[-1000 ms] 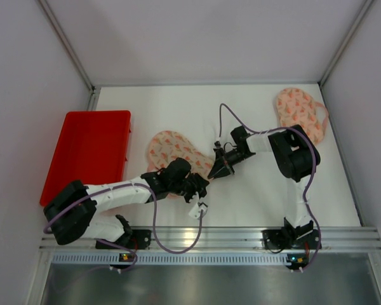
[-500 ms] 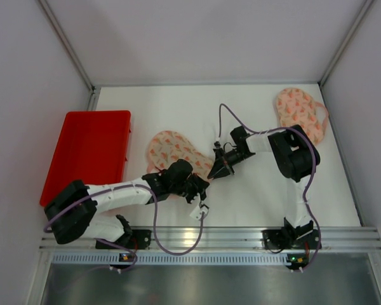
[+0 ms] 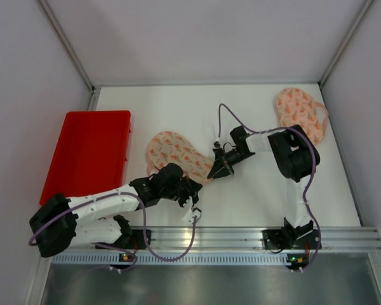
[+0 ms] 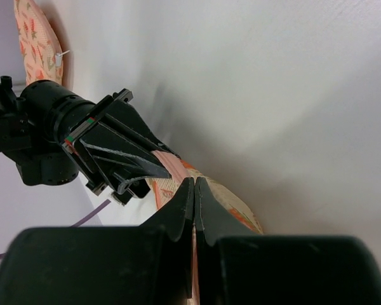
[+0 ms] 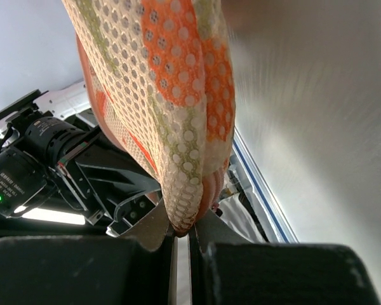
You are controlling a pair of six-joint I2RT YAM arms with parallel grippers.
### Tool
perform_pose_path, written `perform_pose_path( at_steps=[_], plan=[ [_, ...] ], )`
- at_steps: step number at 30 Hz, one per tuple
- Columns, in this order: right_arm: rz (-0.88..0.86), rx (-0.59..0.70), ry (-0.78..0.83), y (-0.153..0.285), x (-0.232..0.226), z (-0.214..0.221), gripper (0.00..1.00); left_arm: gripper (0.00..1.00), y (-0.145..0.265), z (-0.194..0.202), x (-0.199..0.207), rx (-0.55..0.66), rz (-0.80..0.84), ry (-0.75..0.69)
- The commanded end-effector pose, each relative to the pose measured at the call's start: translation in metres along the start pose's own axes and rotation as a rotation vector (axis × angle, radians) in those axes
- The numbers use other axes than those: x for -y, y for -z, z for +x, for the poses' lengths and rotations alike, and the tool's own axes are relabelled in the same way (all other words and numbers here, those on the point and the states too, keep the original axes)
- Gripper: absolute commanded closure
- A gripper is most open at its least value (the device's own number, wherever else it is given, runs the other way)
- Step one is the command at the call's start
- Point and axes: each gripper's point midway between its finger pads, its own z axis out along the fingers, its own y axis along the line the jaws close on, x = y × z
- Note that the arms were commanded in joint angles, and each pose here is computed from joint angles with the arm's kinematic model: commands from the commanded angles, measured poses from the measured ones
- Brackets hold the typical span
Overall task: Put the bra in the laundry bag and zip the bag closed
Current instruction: Zip the zipper on the laundry bag.
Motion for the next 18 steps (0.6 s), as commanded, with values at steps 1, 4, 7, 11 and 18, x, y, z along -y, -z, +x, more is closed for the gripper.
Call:
perform_pose_path(
  at_steps=[1, 4, 7, 11, 18],
  plan=[
    [-0.008, 0.030, 0.060, 0.010, -0.010, -0.008, 1.00, 1.00, 0.008, -0.003, 0.022, 0.001, 0.050, 0.051],
    [-0.009, 0.046, 0.064, 0.015, -0.009, -0.012, 1.00, 1.00, 0.012, -0.004, 0.035, -0.001, 0.070, 0.078],
    [-0.007, 0.060, 0.069, 0.022, -0.007, -0.018, 1.00, 1.00, 0.016, -0.004, 0.045, -0.008, 0.085, 0.105],
    [0.012, 0.073, 0.062, 0.028, 0.000, -0.024, 1.00, 1.00, 0.021, -0.001, 0.053, -0.033, 0.096, 0.140],
    [0.107, 0.104, 0.145, 0.038, 0.013, -0.039, 1.00, 1.00, 0.029, 0.001, 0.069, -0.068, 0.114, 0.234]
  ],
)
